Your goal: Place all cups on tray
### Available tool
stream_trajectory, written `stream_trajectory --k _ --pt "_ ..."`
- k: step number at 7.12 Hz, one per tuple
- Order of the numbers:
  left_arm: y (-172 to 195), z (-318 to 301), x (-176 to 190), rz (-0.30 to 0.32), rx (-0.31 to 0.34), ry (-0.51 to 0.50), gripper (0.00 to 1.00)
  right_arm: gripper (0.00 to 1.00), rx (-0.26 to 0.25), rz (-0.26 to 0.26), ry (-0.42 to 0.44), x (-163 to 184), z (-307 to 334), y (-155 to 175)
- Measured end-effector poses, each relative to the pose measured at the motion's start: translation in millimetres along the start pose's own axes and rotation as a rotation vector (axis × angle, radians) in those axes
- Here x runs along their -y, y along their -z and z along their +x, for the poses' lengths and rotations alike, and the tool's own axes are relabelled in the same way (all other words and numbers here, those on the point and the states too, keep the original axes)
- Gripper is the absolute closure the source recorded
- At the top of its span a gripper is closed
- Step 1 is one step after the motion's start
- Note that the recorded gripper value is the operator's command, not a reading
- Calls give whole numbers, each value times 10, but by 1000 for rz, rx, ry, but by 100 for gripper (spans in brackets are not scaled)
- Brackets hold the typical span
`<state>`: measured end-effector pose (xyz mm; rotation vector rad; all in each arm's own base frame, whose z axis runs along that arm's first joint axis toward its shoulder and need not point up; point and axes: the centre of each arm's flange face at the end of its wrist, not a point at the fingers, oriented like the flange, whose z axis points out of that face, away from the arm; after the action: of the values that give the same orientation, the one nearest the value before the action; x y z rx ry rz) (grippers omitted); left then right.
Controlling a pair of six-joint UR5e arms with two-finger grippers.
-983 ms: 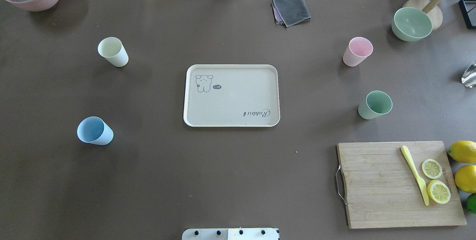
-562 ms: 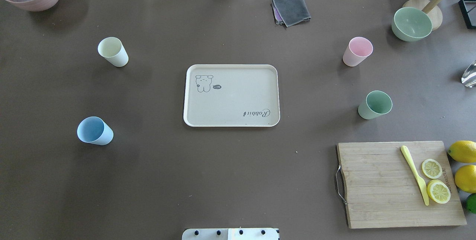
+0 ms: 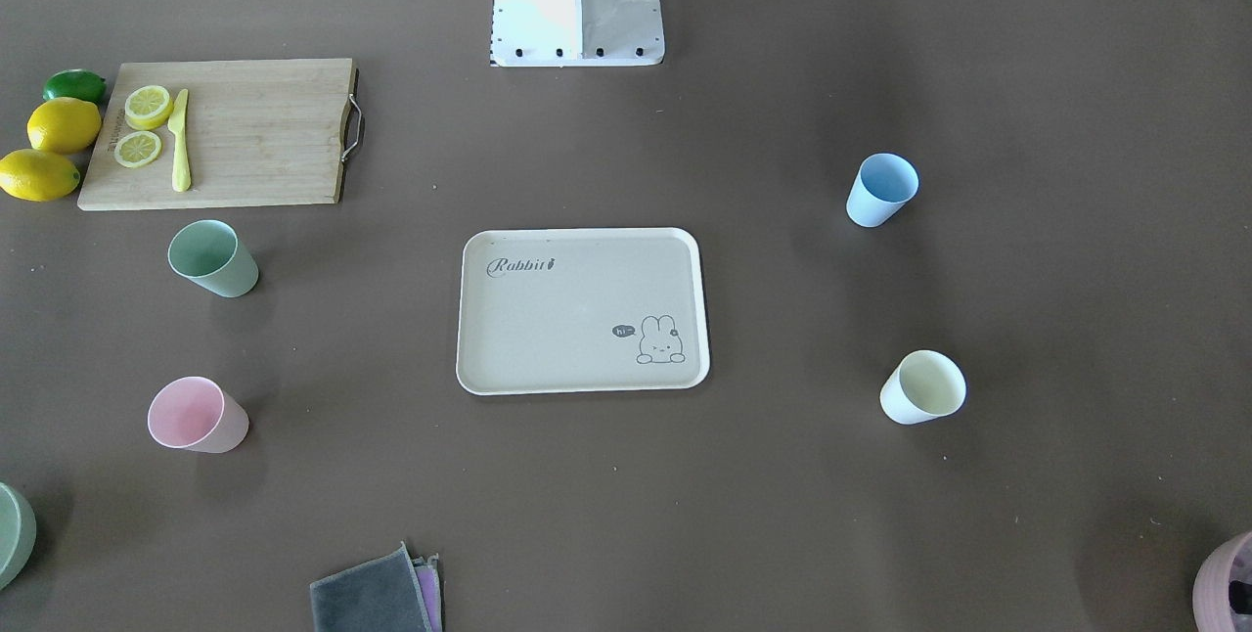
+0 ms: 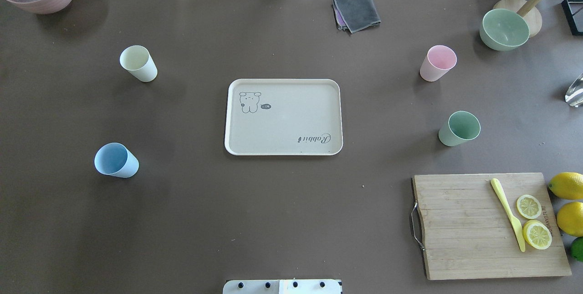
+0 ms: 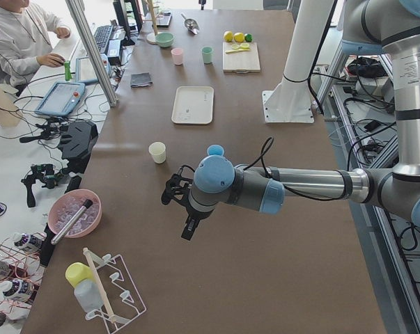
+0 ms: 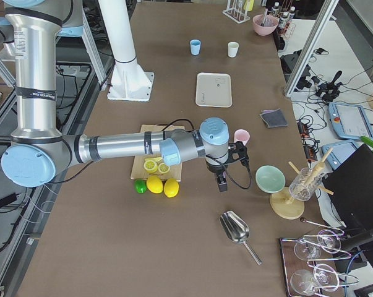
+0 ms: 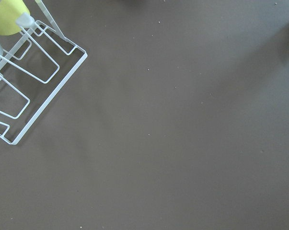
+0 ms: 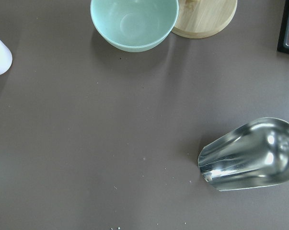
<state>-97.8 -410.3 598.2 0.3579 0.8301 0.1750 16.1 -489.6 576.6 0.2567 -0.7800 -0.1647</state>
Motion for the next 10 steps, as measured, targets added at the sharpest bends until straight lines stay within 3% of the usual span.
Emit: stream_trajectory --k 4,7,10 --pt "-32 -44 -32 -8 11 24 2 0 7 -20 -12 -77 52 -94" --pt "-28 -41 -67 -9 11 34 2 0 22 -2 5 -149 55 -119" --pt "-30 -6 -77 -1 1 71 3 0 99 -12 14 -95 -323 -228"
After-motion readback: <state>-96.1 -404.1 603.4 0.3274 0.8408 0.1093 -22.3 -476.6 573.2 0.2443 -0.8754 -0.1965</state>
